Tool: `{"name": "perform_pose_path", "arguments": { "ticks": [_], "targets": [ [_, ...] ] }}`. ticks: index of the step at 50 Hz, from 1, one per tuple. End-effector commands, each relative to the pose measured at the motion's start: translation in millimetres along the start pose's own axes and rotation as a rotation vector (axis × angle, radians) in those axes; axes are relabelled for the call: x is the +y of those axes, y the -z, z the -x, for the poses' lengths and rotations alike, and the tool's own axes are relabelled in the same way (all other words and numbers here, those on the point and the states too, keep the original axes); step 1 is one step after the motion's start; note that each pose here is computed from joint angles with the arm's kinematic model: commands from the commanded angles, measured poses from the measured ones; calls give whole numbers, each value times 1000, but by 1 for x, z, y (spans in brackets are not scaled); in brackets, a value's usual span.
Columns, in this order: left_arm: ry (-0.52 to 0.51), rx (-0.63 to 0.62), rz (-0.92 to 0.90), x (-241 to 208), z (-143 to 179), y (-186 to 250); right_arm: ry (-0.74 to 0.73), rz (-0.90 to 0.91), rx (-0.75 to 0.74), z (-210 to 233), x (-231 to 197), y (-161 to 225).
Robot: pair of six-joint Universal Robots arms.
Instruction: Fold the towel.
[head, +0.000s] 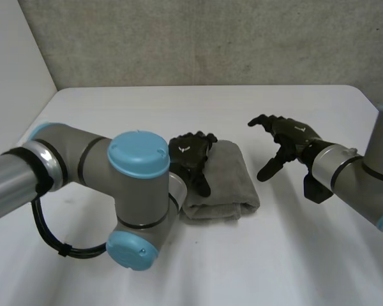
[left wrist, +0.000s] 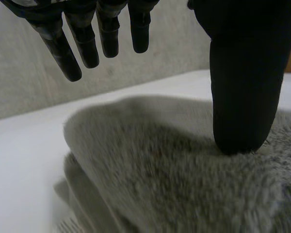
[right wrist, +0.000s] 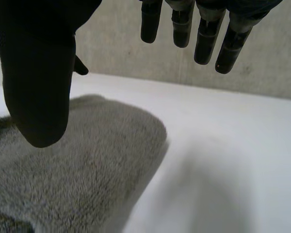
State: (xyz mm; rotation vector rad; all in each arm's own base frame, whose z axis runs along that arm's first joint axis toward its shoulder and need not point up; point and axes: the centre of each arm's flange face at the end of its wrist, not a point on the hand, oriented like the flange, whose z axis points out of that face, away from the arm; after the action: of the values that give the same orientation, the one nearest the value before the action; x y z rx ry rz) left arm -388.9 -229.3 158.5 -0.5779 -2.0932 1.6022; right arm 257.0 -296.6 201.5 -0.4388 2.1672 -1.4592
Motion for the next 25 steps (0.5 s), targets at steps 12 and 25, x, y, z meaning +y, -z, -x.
{"name": "perform_pose_path", "arguments": {
  "ticks": [12,25],
  "targets": [
    [-53,-131,136,42,34,6,150,169,-51,9,53,-52],
    [-58,-140,37,-3,28,36,202,-5,-69,27,-10,-32]
  ]
}}
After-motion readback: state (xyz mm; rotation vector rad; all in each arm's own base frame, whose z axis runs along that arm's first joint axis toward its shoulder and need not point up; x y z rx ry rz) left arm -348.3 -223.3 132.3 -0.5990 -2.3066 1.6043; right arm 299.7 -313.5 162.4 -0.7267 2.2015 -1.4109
